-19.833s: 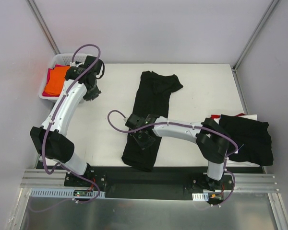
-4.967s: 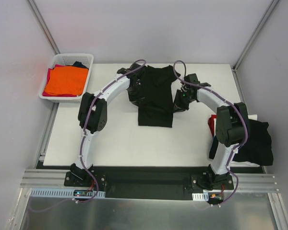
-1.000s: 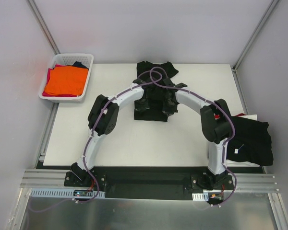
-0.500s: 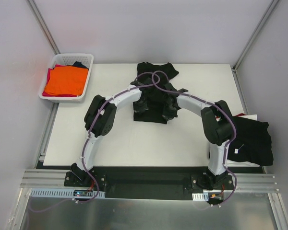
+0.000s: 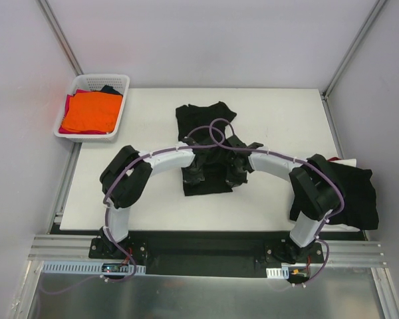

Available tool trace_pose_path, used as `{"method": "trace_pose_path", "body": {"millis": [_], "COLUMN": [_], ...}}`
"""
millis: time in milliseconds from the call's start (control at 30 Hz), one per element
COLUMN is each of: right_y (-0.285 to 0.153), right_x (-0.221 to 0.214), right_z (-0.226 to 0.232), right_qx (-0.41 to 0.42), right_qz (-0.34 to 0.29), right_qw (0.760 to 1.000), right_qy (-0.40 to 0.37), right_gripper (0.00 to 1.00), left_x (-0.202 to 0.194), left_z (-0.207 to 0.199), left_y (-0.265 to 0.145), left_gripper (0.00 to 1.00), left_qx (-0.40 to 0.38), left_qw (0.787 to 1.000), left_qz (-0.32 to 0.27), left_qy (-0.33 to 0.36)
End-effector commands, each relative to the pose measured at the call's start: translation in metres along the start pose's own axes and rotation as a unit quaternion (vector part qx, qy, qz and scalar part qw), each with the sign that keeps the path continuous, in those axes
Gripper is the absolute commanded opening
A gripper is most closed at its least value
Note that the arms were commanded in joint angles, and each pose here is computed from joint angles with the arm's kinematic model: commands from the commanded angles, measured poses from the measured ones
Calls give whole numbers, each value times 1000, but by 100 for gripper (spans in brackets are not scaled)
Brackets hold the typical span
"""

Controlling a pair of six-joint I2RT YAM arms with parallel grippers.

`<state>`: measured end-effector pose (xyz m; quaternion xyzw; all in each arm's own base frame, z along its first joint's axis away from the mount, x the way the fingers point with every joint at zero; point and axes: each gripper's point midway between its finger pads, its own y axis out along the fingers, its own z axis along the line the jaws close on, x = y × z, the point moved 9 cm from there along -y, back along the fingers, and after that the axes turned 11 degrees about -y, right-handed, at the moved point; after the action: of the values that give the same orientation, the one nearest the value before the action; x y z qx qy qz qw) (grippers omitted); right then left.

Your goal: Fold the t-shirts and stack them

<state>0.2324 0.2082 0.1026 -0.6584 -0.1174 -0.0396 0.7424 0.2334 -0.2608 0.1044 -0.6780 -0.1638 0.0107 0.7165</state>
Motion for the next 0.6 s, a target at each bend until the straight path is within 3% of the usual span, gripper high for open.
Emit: {"method": "trace_pose_path", "body": {"millis": [0, 567], "right_y": [4, -17], "right_x": [-56, -142], "right_z": [-14, -4], "right_qx": [-38, -49], "right_qz": [73, 80], "right_qw": [997, 996], "right_qy": [5, -13], "right_gripper": [1, 1], "left_x": [-44, -115], "left_z": [26, 69], "left_y": [2, 0], "left_gripper": [2, 5], "left_qx": [40, 66], "left_qw": [998, 995], "left_qz": [58, 72], "left_qy": [-2, -8]}}
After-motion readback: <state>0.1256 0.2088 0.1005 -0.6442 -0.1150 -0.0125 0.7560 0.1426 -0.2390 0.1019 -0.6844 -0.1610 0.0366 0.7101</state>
